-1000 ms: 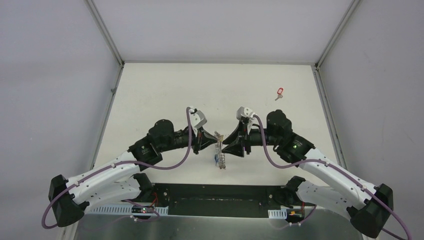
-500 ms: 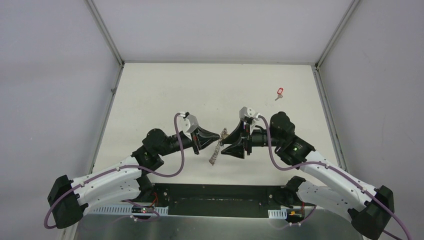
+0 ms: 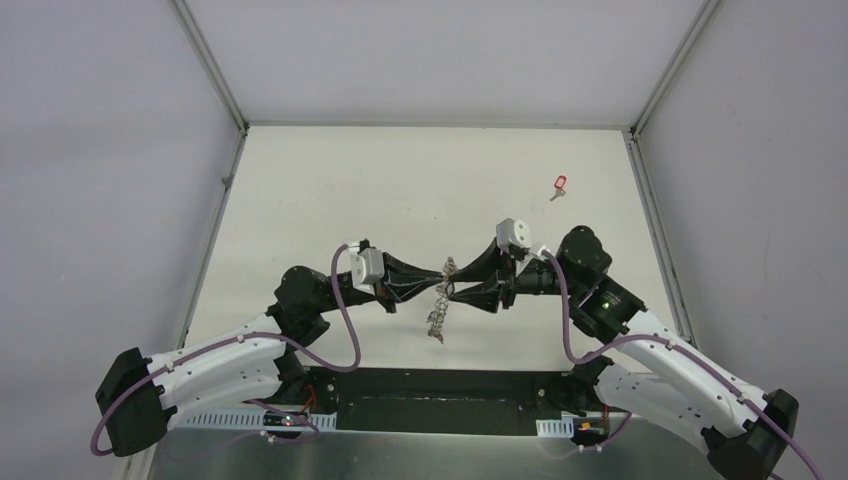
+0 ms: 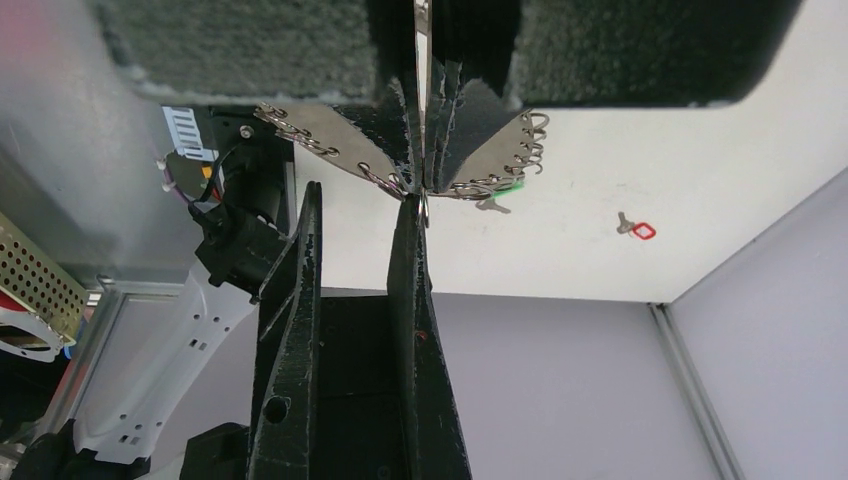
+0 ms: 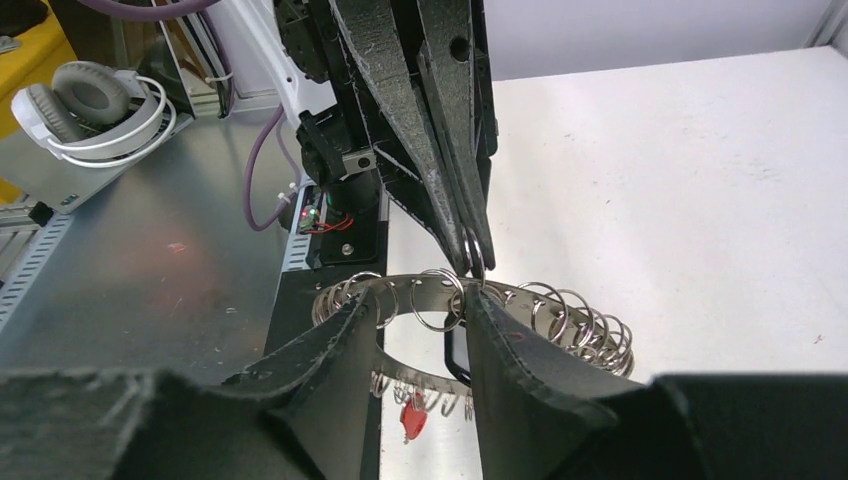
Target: Put the keys on the keyring
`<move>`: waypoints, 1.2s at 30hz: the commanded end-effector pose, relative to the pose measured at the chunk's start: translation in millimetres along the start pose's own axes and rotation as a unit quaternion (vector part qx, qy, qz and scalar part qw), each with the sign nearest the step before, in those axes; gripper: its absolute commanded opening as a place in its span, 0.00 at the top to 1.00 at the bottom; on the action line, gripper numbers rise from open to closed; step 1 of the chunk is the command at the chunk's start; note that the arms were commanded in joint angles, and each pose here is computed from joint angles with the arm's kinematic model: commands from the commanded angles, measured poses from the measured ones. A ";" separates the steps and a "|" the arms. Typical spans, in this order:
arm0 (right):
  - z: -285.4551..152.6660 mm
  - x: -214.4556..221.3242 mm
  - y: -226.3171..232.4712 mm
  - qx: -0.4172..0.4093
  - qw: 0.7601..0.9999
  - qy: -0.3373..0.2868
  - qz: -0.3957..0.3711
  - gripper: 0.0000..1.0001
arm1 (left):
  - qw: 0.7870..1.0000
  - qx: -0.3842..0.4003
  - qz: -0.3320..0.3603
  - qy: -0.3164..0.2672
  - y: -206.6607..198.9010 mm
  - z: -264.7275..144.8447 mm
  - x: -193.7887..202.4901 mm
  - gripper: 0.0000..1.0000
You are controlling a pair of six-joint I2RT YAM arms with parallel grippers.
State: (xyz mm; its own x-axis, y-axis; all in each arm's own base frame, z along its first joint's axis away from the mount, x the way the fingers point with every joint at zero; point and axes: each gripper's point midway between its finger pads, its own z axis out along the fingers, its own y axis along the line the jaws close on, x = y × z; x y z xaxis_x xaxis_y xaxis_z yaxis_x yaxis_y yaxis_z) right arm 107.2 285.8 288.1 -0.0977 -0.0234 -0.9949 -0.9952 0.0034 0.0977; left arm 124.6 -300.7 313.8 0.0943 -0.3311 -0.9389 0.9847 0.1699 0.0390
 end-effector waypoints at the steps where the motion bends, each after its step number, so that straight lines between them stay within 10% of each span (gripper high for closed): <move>1: -4.8 -37.3 1.1 0.007 0.996 -0.045 -0.074 0.60 | 0.996 0.037 0.049 -0.067 -14.1 3.1 -37.7 1.00; 24: 6.8 -34.7 -7.1 -0.003 0.995 -0.061 -0.079 0.72 | 0.997 0.044 0.033 -0.063 -16.7 5.4 -38.7 1.00; 31: 9.3 -29.4 -8.3 -0.007 0.996 -0.054 -0.073 1.00 | 0.997 0.045 0.030 -0.063 -17.1 5.4 -39.4 1.00; 36: 8.4 -26.5 -6.9 -0.009 0.996 -0.051 -0.071 1.00 | 0.997 0.044 0.029 -0.059 -17.3 5.0 -39.5 1.00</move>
State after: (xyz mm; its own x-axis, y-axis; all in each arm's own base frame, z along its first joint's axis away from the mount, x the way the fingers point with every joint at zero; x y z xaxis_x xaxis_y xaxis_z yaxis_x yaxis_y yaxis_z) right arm 115.9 294.4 305.4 0.0023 0.0472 -0.9989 -1.0000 -0.0084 -0.0027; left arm 116.0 -301.1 317.7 0.1100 -0.3430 -0.9329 0.9893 0.1286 0.0693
